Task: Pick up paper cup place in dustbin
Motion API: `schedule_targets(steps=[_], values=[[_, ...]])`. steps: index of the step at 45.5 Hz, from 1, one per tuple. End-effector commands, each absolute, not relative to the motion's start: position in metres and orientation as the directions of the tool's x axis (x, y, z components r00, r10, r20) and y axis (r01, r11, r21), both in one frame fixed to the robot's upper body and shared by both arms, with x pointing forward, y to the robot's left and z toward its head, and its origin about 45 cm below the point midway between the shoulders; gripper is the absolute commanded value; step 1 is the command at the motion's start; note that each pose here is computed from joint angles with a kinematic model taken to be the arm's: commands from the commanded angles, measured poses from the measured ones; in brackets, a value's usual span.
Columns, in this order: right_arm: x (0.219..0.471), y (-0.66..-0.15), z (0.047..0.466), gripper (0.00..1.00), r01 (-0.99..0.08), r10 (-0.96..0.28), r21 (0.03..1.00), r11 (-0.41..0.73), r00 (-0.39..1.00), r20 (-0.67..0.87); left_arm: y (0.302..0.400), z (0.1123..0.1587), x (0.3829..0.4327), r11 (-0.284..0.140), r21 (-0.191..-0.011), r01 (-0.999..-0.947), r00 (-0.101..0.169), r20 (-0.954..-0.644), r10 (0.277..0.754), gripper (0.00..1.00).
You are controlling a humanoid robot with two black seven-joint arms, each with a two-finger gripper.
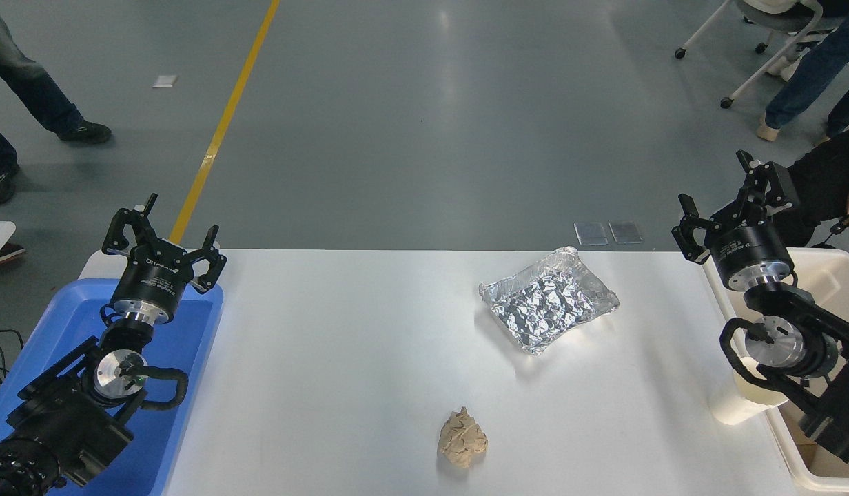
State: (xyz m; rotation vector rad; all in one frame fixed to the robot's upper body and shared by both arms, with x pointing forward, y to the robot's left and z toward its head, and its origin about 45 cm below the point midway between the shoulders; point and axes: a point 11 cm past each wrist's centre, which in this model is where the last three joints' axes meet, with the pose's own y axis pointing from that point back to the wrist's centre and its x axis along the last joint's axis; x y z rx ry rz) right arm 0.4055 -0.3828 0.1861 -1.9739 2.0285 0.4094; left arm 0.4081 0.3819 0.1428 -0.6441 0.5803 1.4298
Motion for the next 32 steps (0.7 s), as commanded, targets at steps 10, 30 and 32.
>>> schedule_targets(steps=[10, 30, 32], values=[[0.404, -0.384, 0.183, 1.0, -1.0, -0.929, 0.023, 0.015, -0.022, -0.37, 0.3817, 0.1428, 0.4081, 0.032, -0.057, -0.9979, 0.063, -0.709, 0.703, 0.99], [0.408, -0.4, 0.198, 1.0, -0.999, -0.971, 0.045, -0.026, 0.014, -0.239, 0.3818, 0.143, 0.4082, 0.032, -0.057, -0.9979, 0.063, -0.708, 0.703, 0.99], [0.408, -0.401, 0.2, 1.0, -0.998, -0.975, 0.049, -0.032, 0.02, -0.221, 0.3818, 0.1422, 0.4076, 0.032, -0.055, -0.998, 0.062, -0.708, 0.704, 0.99]])
